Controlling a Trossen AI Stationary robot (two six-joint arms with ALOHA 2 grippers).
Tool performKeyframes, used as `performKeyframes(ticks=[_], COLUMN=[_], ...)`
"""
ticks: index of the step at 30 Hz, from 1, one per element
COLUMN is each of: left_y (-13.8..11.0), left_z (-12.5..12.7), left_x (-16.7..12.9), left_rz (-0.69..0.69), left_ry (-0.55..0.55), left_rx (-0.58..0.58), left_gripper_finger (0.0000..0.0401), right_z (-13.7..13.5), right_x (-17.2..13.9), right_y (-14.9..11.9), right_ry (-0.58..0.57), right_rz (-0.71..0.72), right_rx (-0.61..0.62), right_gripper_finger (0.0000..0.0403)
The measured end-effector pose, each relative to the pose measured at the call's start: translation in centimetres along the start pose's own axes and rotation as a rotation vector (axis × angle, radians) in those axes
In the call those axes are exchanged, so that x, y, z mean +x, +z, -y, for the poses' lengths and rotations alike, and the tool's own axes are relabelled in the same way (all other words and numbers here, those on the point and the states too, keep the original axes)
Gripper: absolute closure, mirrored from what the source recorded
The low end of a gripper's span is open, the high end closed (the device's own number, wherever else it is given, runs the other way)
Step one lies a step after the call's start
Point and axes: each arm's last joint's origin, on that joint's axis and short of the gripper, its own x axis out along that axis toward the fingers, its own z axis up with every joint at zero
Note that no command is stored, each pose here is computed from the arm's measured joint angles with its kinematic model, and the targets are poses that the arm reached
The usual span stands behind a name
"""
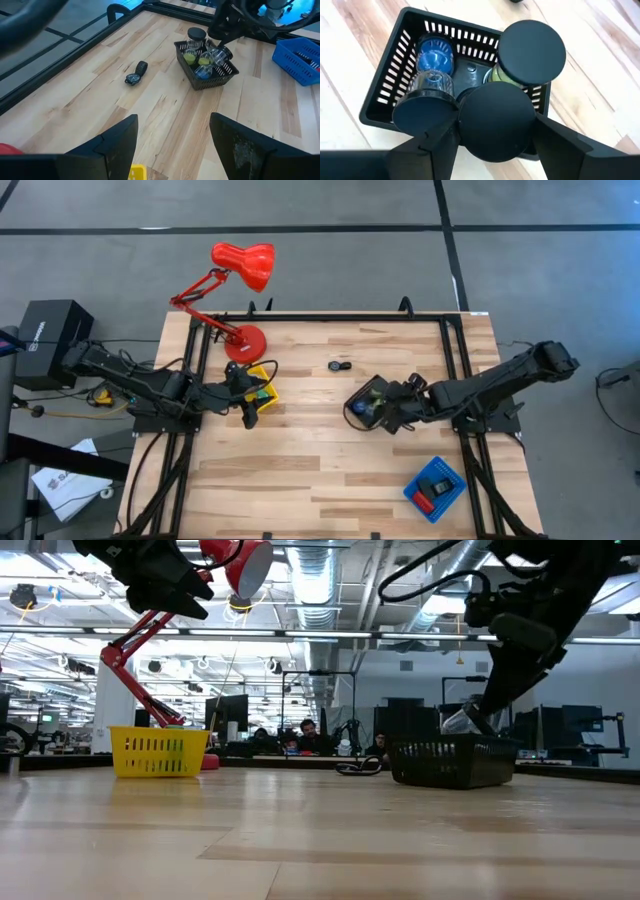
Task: Pick & Place Office items
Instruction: Put the green hourglass into the black bin
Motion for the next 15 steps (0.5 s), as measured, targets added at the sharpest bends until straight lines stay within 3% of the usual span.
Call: performKeyframes(ticks=[15], left_y=[0.0], left_z=[0.0], left_x=[0.0], left_rz=[0.000], left_ry=[0.000], left_rx=[0.000], left_gripper_finger=[0.0160], right_z=[-0.1], right_x=[-1.0], right_y=[2.1], right_ry=[0.075], right_rz=[-0.020], right_rx=[-0.068], right_gripper_finger=[0.0161])
